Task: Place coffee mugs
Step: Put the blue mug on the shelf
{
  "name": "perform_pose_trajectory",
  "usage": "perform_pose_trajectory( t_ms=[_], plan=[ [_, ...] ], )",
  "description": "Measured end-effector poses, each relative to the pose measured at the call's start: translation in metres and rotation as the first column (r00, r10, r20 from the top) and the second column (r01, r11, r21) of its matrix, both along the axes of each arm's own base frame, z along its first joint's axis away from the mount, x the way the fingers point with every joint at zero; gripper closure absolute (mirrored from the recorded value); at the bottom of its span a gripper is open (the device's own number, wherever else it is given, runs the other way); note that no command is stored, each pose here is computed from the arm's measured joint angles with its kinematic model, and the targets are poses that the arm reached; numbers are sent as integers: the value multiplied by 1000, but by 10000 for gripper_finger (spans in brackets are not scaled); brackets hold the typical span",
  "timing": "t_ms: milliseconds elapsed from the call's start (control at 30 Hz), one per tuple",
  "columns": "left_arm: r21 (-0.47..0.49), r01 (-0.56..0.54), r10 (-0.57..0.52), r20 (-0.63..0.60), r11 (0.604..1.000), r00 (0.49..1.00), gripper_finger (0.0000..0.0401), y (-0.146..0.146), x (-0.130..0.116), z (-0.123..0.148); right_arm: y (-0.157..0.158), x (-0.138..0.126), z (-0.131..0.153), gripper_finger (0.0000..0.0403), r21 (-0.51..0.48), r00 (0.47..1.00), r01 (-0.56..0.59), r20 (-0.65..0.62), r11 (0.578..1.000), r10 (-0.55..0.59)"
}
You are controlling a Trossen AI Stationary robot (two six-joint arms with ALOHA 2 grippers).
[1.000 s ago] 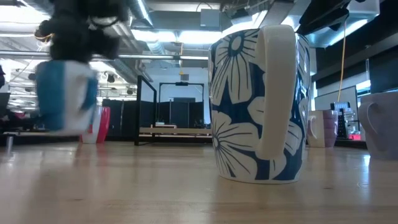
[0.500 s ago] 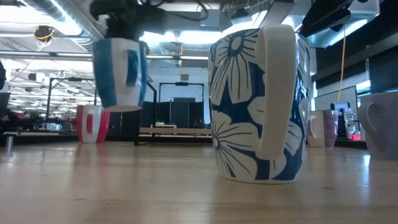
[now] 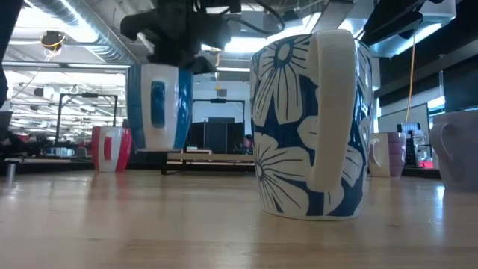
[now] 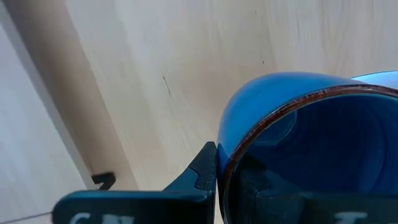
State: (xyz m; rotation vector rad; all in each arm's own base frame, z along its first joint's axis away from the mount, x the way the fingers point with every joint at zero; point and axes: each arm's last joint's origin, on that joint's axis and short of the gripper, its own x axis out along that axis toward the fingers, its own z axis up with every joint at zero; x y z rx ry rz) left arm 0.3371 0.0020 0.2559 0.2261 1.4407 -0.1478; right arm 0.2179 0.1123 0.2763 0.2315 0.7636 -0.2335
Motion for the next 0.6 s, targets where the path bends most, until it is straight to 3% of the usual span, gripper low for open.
perform_pose_trajectory(
  t_ms=[233, 400, 600],
  plan=[
    [15, 98, -98, -40, 995, 994, 389, -1, 8, -15, 0, 0, 0, 269, 2, 1000, 2, 4, 1000, -2],
    [92, 98, -95, -33, 991, 995, 389, 1, 18, -27, 0, 0, 0, 269, 6, 1000, 15, 7, 1000, -15],
    [96, 83, -80, -38, 992, 996, 385, -1, 26, -39, 0, 1, 0, 269, 7, 1000, 26, 15, 1000, -26]
  ],
)
